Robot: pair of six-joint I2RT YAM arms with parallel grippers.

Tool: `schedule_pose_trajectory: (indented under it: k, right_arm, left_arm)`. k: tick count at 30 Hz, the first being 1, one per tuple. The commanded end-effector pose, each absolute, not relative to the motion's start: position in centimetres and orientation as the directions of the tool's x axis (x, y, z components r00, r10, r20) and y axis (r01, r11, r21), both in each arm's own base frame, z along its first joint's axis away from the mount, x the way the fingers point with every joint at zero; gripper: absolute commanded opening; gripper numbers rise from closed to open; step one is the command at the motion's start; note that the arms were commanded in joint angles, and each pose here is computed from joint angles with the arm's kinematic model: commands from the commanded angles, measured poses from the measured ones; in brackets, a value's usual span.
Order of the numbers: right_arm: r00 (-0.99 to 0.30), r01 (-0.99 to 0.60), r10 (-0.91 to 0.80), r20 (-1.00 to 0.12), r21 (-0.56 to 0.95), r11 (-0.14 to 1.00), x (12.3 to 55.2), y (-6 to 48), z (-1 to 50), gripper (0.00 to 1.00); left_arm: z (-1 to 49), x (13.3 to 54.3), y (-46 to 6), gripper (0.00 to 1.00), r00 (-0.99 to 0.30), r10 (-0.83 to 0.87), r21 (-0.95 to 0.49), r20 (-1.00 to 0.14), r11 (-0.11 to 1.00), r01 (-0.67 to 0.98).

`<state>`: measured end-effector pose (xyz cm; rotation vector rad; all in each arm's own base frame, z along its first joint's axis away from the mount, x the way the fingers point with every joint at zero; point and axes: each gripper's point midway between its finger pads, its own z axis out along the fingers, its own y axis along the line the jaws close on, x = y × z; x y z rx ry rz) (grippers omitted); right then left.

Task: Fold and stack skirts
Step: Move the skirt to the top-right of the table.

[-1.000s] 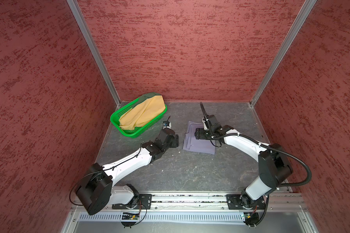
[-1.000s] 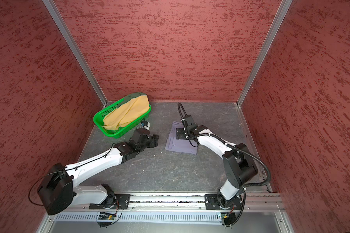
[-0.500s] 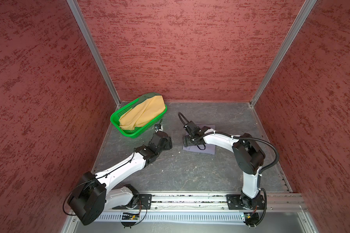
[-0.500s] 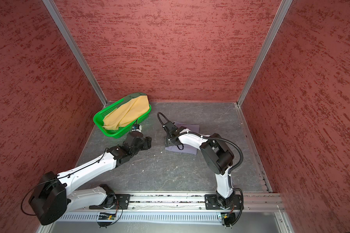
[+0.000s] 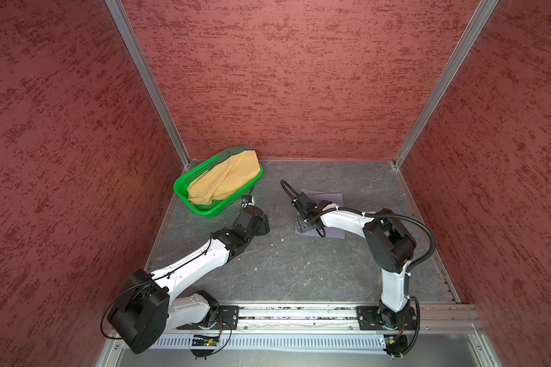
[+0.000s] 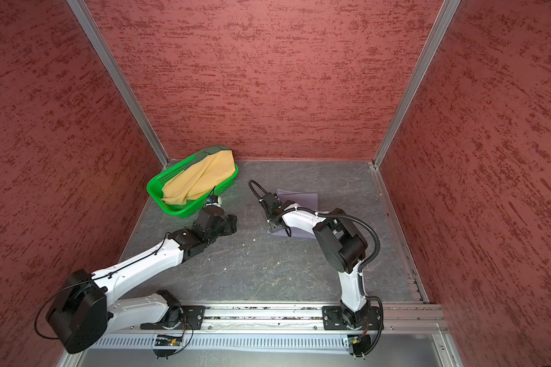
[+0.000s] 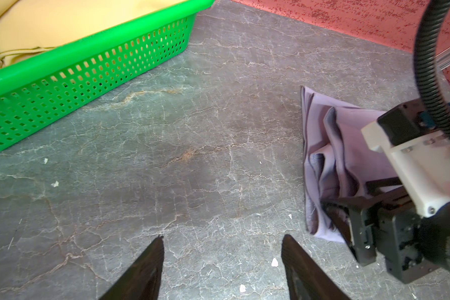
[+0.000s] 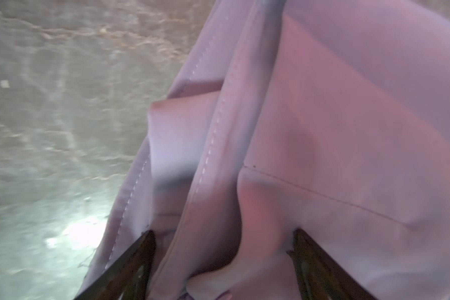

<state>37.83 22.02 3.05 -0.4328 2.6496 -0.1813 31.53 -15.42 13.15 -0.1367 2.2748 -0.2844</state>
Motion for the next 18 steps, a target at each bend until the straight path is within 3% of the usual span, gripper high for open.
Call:
schedule_pose_trajectory:
  k: [1, 18]
  right_arm:
    - [-0.867, -0.312, -0.418, -0.271, -0.358, 0.88, 37.9, 16.0, 0.8, 0.85]
    - [-0.798, -0.378, -0.546, -0.257, -0.492, 0.784, 49.4, 5.1, 0.8, 0.88]
  left_arm:
    - [12.9, 31.9, -15.1, 0.71, -0.649, -0.19, -0.24, -0.736, 0.971, -0.012]
    - [12.9, 32.6, -14.1, 0.71, -0.651, -0.182, -0.213, -0.737, 0.977, -0.033]
